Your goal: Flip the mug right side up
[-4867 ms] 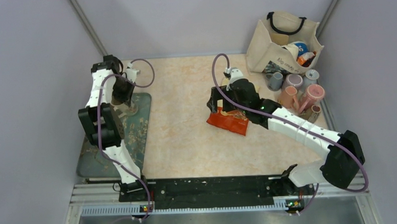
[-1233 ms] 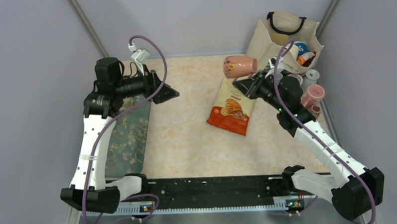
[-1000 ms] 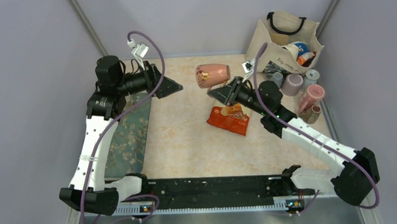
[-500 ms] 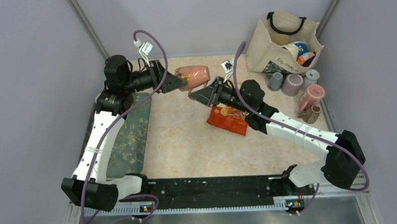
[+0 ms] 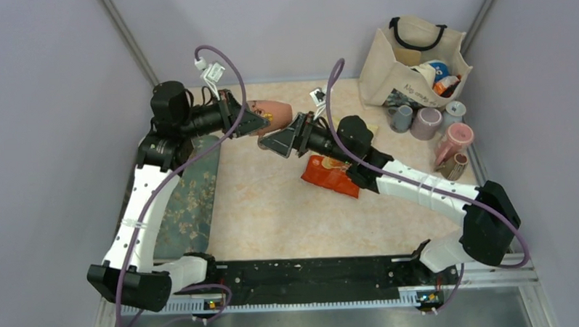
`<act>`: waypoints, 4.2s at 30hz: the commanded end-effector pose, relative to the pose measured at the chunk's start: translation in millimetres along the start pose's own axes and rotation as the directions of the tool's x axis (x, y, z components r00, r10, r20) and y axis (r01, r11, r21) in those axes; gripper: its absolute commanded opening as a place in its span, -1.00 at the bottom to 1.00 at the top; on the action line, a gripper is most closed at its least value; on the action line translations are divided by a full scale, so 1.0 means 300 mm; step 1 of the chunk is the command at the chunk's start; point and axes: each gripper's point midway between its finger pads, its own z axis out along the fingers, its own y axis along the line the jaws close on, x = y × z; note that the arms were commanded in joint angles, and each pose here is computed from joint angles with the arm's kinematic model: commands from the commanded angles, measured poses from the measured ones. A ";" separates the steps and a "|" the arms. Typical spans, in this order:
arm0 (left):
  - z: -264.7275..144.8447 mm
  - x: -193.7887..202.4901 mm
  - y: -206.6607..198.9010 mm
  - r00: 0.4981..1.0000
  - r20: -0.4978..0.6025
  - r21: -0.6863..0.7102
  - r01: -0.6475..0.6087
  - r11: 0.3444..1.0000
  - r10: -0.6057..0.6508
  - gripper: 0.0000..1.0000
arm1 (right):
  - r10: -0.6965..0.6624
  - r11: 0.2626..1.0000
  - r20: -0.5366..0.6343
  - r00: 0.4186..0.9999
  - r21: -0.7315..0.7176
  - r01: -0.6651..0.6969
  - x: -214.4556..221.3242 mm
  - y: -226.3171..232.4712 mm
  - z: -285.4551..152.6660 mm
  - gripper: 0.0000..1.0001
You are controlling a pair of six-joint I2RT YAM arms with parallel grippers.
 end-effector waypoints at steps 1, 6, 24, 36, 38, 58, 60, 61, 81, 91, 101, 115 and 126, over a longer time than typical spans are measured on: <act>-0.073 -0.026 0.186 0.972 -0.061 -0.361 -0.233 0.903 0.226 -1.00 | -0.146 0.979 0.041 0.988 0.150 0.138 -0.053 -0.041 -0.015 0.97; -0.283 -0.013 0.441 0.874 -0.343 -0.657 -0.484 0.577 0.343 -1.00 | -0.264 0.905 -0.025 0.964 0.340 0.256 -0.043 -0.158 -0.121 0.98; -1.006 0.364 1.032 0.714 -0.609 -0.792 -0.523 0.314 -0.346 -1.00 | -0.478 0.644 -0.180 0.860 0.594 0.482 -0.148 -0.263 -0.347 0.98; -1.128 0.388 1.170 0.754 -0.539 -0.837 -0.430 0.338 -0.375 -1.00 | -0.519 0.595 -0.181 0.835 0.625 0.505 -0.195 -0.255 -0.398 0.98; -1.125 0.393 1.196 0.765 -0.531 -0.836 -0.406 0.368 -0.364 -1.00 | -0.526 0.568 -0.189 0.829 0.648 0.508 -0.205 -0.276 -0.421 0.98; -1.054 0.195 1.006 0.853 -0.484 -0.835 -0.384 0.393 -0.194 0.27 | -0.446 -0.191 0.068 0.893 0.967 -0.170 -0.395 -0.851 -1.412 0.91; -1.026 0.175 0.968 0.867 -0.473 -0.829 -0.377 0.413 -0.158 0.30 | -0.489 -0.258 0.102 0.866 0.932 -0.256 -0.384 -0.885 -1.481 0.84; -1.012 0.168 0.948 0.872 -0.469 -0.824 -0.375 0.425 -0.139 0.30 | -0.504 -0.285 0.114 0.856 0.914 -0.289 -0.377 -0.901 -1.505 0.81; -0.886 0.085 0.798 0.901 -0.427 -0.769 -0.408 0.492 0.081 0.41 | -0.398 -0.364 0.067 0.915 0.904 -0.224 -0.384 -1.212 -1.590 0.14; -0.865 0.084 0.790 0.902 -0.424 -0.763 -0.406 0.503 0.085 0.41 | -0.363 -0.390 0.034 0.931 0.902 -0.186 -0.368 -1.220 -1.623 -0.97; -0.831 0.074 0.760 0.900 -0.420 -0.748 -0.415 0.518 0.115 0.41 | -0.420 -0.220 0.036 0.907 0.965 -0.140 -0.415 -1.111 -1.533 -1.00; -0.756 0.056 0.691 0.898 -0.405 -0.712 -0.429 0.556 0.173 0.43 | -0.335 0.012 0.158 0.929 0.986 -0.164 -0.355 -0.998 -1.405 -1.00; -0.720 0.066 0.666 0.887 -0.422 -0.692 -0.448 0.565 0.188 0.43 | -0.416 -0.154 0.000 0.909 0.986 -0.071 -0.448 -0.992 -1.559 0.54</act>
